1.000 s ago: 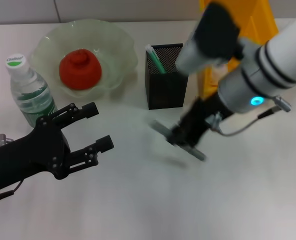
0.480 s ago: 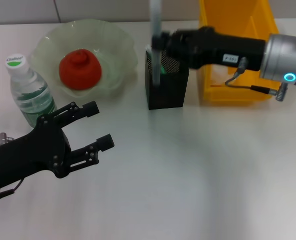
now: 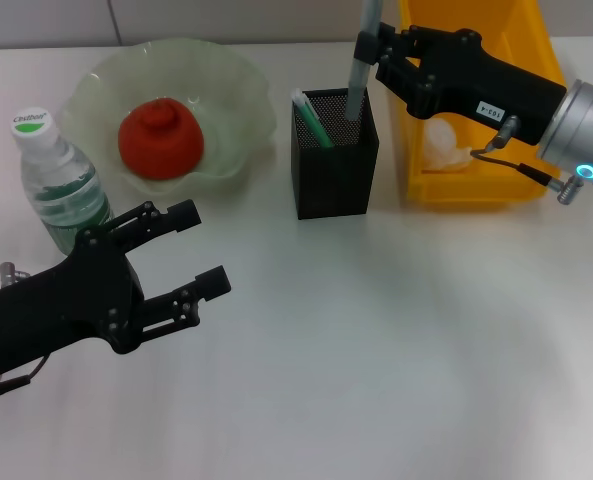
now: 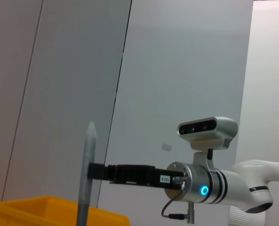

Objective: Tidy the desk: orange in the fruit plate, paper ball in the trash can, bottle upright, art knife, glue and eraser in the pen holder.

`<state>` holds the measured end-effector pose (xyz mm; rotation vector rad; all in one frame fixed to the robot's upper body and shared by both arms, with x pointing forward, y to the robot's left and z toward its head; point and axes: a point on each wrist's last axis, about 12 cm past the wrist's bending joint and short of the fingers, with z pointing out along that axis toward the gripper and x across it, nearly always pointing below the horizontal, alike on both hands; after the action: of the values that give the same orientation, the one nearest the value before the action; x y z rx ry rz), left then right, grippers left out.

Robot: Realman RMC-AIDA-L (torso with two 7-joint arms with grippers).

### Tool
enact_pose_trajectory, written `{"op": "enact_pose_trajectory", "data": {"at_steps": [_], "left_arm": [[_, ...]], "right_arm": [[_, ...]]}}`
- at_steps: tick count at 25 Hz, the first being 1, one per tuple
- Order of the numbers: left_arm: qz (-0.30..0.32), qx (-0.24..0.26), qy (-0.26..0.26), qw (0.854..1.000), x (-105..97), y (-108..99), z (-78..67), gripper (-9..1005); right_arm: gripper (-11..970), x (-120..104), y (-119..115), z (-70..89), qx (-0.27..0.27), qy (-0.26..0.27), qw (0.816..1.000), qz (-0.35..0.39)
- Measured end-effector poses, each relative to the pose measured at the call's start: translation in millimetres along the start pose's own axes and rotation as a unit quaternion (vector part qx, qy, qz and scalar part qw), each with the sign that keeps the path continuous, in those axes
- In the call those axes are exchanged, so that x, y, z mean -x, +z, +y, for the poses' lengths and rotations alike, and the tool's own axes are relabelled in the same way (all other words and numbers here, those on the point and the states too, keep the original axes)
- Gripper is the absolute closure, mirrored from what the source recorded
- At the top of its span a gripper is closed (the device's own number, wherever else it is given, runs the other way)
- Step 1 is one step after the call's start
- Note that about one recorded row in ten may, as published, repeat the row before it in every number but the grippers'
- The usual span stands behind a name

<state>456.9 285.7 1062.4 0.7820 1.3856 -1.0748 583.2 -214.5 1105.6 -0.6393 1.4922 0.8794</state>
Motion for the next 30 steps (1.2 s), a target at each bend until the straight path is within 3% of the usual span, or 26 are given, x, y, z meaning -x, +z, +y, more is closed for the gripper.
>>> {"op": "enact_pose_trajectory", "data": {"at_steps": [21, 30], "left_arm": [[0.000, 0.000, 0.000, 1.000, 0, 0, 0.2, 210], [0.000, 0.000, 0.000, 1.000, 0, 0, 0.2, 210]], "right_arm": [[794, -22, 16, -2.5, -0.022, -0.037, 0.997, 0.068], [628, -23, 18, -0.7, -0.018, -0.039, 0.997, 0.070]]}}
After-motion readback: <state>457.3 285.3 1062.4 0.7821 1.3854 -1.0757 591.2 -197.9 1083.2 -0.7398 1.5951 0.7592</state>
